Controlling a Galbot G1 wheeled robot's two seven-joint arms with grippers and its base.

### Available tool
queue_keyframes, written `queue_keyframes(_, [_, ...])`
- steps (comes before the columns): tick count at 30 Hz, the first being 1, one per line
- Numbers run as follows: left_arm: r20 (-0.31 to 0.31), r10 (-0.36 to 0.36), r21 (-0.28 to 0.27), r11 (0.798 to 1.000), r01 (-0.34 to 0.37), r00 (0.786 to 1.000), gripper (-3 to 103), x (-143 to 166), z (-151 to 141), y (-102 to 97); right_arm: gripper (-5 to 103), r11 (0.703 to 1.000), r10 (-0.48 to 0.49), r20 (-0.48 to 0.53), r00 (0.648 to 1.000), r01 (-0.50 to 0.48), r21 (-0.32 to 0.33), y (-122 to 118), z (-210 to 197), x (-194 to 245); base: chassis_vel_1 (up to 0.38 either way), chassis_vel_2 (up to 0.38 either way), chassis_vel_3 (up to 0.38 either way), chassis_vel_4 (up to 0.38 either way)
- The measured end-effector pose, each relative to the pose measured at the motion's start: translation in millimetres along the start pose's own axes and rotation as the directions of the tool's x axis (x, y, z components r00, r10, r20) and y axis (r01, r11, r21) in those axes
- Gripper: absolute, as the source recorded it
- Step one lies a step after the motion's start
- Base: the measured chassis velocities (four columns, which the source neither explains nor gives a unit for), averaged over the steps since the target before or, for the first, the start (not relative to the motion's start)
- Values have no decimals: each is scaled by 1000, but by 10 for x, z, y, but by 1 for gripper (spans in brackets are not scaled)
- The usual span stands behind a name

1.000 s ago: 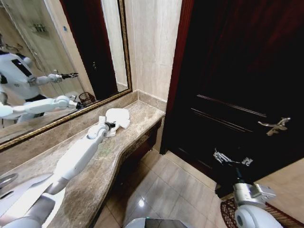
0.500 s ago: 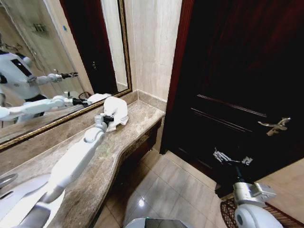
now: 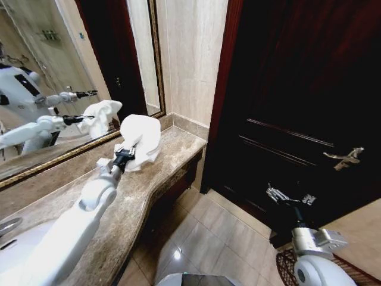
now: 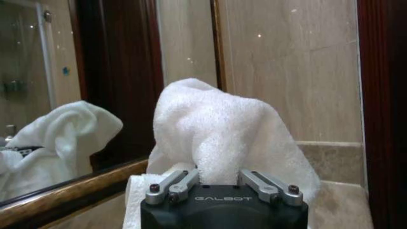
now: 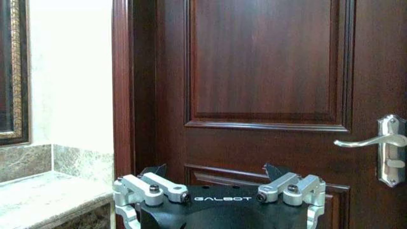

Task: Discard the used towel into the hamper.

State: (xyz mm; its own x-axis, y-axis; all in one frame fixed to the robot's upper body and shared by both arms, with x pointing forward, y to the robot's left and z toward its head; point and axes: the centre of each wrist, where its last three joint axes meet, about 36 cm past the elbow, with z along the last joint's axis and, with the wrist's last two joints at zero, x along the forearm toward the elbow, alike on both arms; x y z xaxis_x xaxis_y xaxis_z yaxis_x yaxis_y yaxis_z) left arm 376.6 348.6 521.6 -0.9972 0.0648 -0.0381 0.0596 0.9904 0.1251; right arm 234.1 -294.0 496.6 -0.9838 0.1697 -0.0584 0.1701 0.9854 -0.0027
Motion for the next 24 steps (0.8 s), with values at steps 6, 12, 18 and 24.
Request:
queue_keyframes(6, [12,-21,73,997,20,1000,14,860,46,-245,100,1000,-16,6,1000,16,-1,15,-83,27,0,0,0,0])
queue_keyframes(12, [32,-46,84,996,43,998,14,1183,157,-496,100,1000,-15,11,1000,16,-12,1,-148,59,0,0,0,0])
queue_keyframes(18, [50,-38,68,997,35,998,14,1276,145,-566,100,1000,4,-16,1000,-4,3,-69,-208,120,0,0,0,0])
queue_keyframes(24, [71,-36,60,998,31,997,14,1258,140,-557,100,1000,6,-15,1000,-6,-5,-61,-223,127,0,0,0,0])
